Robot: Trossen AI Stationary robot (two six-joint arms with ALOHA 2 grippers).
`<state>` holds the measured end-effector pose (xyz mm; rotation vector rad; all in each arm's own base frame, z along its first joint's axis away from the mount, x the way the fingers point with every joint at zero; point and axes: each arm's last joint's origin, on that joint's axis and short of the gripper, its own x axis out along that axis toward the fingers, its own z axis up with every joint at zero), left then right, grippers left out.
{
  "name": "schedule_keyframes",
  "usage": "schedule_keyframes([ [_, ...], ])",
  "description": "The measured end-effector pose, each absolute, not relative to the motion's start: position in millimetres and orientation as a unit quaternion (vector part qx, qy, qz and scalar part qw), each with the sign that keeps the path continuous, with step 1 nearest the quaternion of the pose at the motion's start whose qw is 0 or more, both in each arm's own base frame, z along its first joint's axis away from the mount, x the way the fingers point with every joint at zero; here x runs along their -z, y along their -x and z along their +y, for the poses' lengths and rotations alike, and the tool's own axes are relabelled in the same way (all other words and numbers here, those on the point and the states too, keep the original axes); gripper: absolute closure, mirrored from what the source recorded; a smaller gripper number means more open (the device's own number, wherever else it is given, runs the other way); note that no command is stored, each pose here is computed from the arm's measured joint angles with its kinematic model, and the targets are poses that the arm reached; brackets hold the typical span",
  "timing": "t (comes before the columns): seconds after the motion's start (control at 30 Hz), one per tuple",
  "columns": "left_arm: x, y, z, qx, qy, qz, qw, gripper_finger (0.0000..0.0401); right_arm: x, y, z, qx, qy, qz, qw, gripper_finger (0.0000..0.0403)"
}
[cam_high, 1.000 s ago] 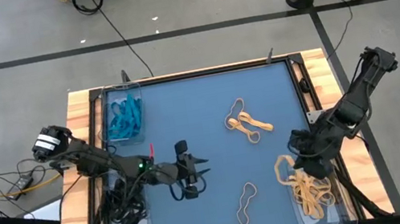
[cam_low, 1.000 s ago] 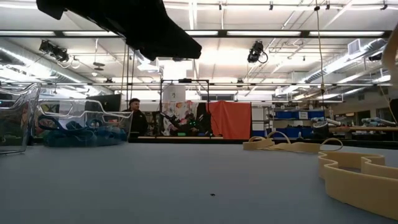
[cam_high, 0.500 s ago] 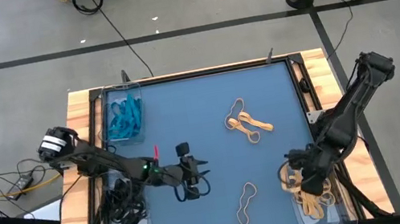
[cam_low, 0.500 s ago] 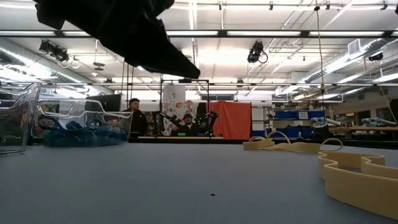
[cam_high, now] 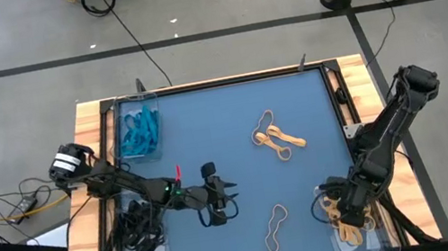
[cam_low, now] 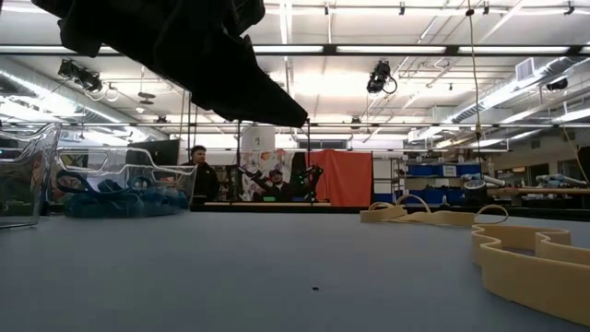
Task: Sort rubber bands into baskets
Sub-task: Put the yellow rubber band into the bottom right transparent bin
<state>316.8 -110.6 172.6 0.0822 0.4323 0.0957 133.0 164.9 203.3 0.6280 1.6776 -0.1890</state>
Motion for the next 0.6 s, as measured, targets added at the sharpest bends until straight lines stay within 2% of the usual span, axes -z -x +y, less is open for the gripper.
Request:
schedule_keyframes([
  [0.2,-172.5,-319.8,-114.0,-0.010,-0.024,0.202,0.979,0.0270,-194.9,-130.1,166.8,0.106,-0.250,0.755,0.597,0.0394],
  [0.37,-171.4,-321.6,-115.5,0.003,-0.016,0.195,0.981,0.0270,-188.8,-119.4,165.5,0.158,-0.236,0.812,0.510,0.0391],
  [0.43,-169.6,-322.2,-115.7,0.003,-0.014,0.196,0.981,0.0270,-187.3,-115.3,165.1,0.174,-0.225,0.824,0.490,0.0391],
  [0.6,-159.5,-330.3,-119.9,0.025,-0.009,0.170,0.985,0.0270,-186.0,-115.4,166.0,0.178,-0.216,0.813,0.511,0.0380],
])
